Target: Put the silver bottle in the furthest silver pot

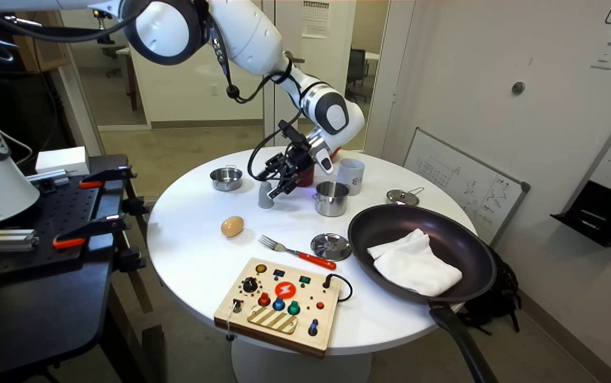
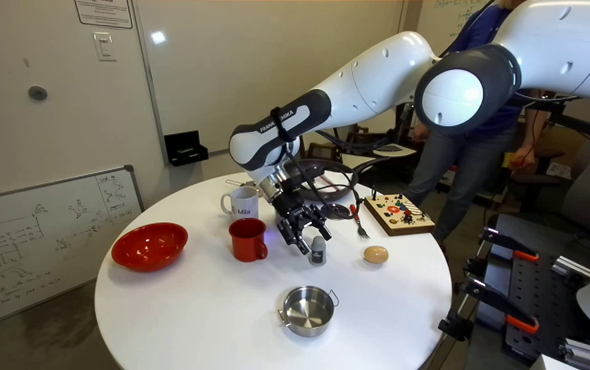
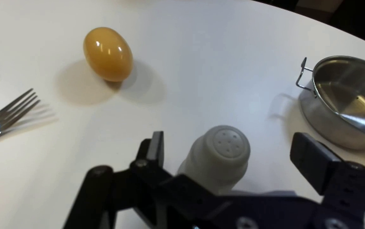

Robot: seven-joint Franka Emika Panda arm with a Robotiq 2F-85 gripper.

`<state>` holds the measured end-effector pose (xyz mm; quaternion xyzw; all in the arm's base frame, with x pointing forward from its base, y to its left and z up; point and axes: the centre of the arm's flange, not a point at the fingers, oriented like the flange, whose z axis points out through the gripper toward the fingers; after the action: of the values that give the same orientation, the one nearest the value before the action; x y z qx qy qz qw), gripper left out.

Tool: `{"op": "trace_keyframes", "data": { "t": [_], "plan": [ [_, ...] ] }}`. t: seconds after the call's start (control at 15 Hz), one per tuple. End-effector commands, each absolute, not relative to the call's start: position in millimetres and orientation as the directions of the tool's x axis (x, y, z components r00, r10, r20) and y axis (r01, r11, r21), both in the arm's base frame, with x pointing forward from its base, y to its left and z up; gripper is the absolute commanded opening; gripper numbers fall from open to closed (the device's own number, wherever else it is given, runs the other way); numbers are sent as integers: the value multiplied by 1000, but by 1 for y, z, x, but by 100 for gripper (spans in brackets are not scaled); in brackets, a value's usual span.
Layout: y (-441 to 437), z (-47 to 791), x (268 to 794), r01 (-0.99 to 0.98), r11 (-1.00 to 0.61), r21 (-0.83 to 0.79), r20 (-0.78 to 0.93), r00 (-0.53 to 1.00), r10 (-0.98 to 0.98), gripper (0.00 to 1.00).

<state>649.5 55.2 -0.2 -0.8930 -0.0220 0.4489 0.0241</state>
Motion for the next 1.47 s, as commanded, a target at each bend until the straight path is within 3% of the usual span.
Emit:
{"op": "trace_keyframes", "data": {
  "t": [0.0, 0.67, 0.73, 0.8, 0.87, 0.93, 1.07, 1.2, 1.4],
  "plan": [
    [57, -10, 677, 39, -998, -48, -803, 592, 62, 100],
    [52, -14, 678, 40, -999, -32, -808, 588, 49, 100],
    [52, -14, 678, 40, -999, -32, -809, 586, 50, 93],
    [52, -14, 678, 40, -999, -35, -809, 585, 52, 93],
    [52, -14, 679, 40, -998, -37, -810, 584, 54, 78],
    [51, -14, 679, 40, -998, -38, -810, 583, 54, 81],
    [51, -14, 679, 39, -998, -39, -812, 581, 54, 73],
    [51, -14, 679, 39, -998, -40, -812, 581, 55, 45],
    [51, -13, 679, 42, -998, -42, -812, 581, 58, 23]
  ]
}}
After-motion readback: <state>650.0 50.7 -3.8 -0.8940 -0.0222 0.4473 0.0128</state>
